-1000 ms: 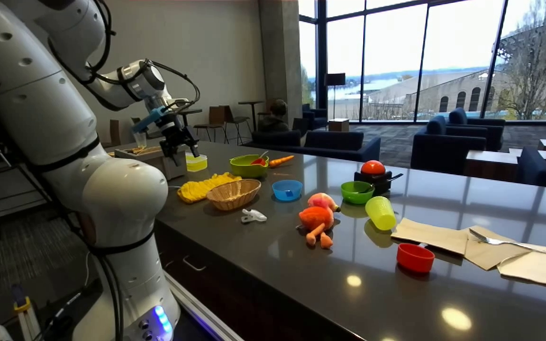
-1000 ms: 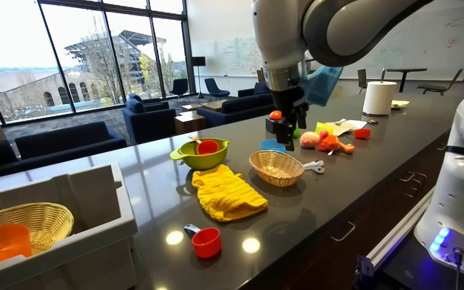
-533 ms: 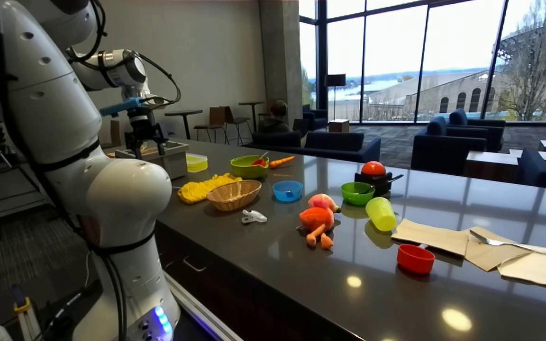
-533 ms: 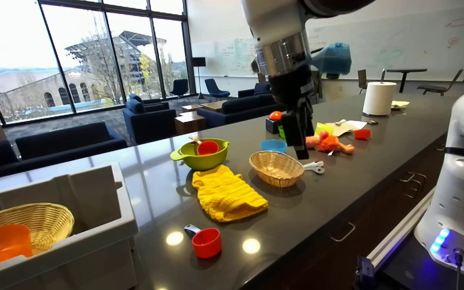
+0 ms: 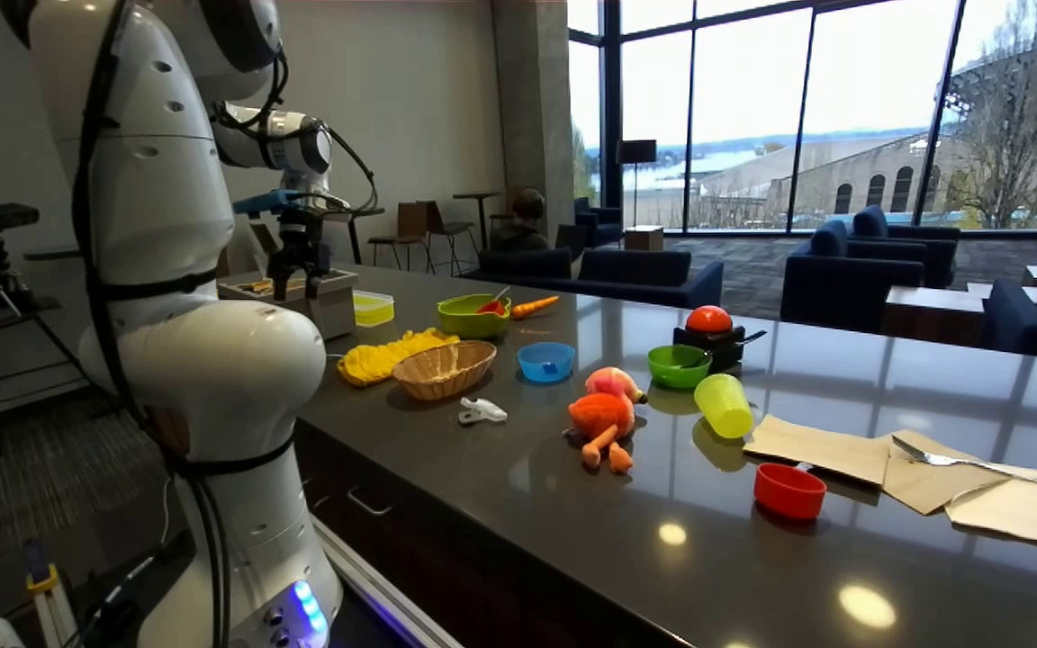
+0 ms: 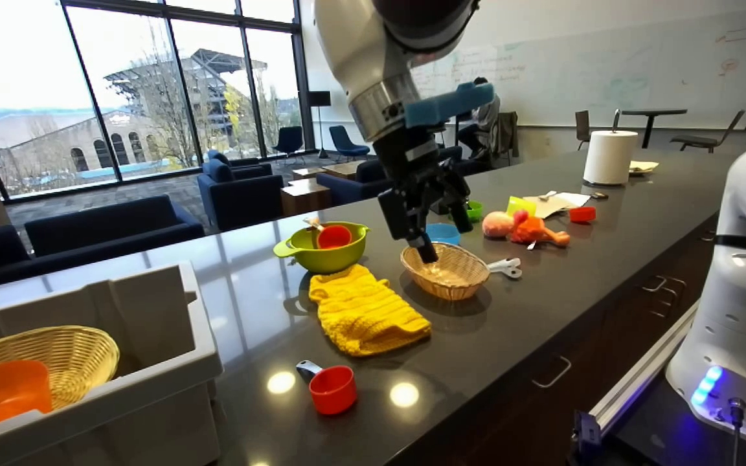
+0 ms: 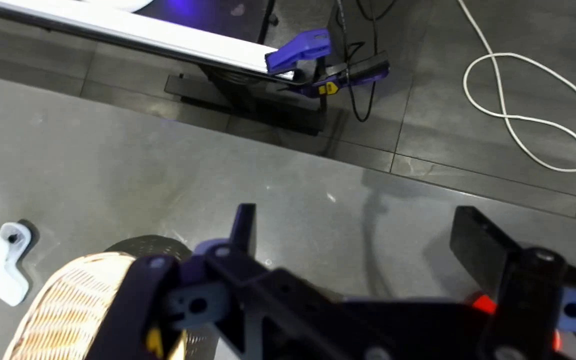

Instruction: Fold the yellow cloth halfway

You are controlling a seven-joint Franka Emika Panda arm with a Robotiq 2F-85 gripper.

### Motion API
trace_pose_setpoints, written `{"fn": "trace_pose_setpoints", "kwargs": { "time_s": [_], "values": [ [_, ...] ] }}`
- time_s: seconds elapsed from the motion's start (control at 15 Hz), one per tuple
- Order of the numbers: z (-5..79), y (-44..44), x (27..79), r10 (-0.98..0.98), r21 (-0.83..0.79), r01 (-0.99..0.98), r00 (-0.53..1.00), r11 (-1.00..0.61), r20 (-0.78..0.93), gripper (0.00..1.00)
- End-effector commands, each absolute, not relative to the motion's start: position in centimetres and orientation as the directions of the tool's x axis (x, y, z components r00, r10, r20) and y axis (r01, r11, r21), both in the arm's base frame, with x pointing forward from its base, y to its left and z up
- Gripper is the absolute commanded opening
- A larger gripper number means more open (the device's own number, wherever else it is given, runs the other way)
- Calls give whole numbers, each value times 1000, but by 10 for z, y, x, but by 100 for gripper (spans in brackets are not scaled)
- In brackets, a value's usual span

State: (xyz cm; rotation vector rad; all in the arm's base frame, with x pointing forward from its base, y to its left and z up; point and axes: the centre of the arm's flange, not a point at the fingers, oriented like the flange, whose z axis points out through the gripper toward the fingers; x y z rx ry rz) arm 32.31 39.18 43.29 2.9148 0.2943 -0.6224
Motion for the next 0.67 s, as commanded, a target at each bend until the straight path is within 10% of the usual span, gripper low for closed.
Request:
{"fn": "trace_pose_setpoints", "kwargs": {
  "time_s": [0.0,0.6],
  "values": [
    [415,418,345,3,65,39,877,-997,-481,100],
    [341,357,387,-141,52,-133,974,-990,-177,100]
  ]
}}
